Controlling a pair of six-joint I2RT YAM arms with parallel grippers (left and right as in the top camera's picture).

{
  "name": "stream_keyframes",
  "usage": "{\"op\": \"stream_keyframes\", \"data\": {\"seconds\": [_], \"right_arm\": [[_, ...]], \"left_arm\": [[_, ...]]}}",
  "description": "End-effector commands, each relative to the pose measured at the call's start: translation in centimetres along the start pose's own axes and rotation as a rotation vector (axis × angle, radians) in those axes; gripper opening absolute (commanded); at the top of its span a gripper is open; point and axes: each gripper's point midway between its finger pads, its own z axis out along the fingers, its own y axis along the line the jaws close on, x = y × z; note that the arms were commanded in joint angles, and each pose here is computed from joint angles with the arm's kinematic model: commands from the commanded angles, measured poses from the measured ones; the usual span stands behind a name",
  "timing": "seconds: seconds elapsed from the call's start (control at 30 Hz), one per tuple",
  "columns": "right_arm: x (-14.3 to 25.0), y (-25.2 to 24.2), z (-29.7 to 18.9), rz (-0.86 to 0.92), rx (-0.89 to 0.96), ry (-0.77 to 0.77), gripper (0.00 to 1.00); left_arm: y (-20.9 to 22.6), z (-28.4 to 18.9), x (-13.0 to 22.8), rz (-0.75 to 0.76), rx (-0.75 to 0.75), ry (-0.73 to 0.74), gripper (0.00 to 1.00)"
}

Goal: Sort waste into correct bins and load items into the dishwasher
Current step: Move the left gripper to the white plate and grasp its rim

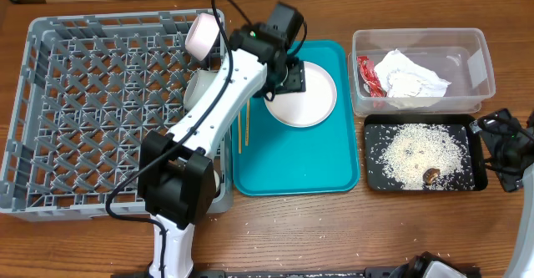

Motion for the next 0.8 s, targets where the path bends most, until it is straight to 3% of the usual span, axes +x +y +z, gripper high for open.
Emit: {"op": "stream_keyframes", "data": {"seconds": [0.0, 0.17, 0.33, 0.53, 0.7, 0.77], "right_arm": [[-0.4, 0.2, -0.3, -0.003, -0.010, -0.014, 1.00], [-0.4, 0.2, -0.3, -0.003, -0.010, -0.014, 1.00], [-0.4, 0.2, -0.3, -0.003, -0.010, -0.014, 1.00], [-0.4, 0.2, -0.3, -0.003, -0.010, -0.014, 1.00], [-0.4, 0.2, -0.3, -0.003, -0.010, -0.015, 1.00], [-0.4, 0.2, -0.3, -0.003, -0.010, -0.014, 1.00]], "left_arm": [[2.3, 2.4, 1.2, -0.155, -0.100, 0.007, 0.70], [4.4, 4.4, 2.5, -0.163, -0.168, 0.019, 0.69], [4.8, 6.8, 3.1, -0.131, -0.153, 0.007, 0.60], [5.4, 8.8, 3.8, -0.131, -0.144, -0.006, 0.58], [5.2, 9.4, 3.3, -0.130, -0.122, -0.039, 0.37], [5.1, 9.4, 2.9, -0.131, -0.122, -0.057, 0.17]]}}
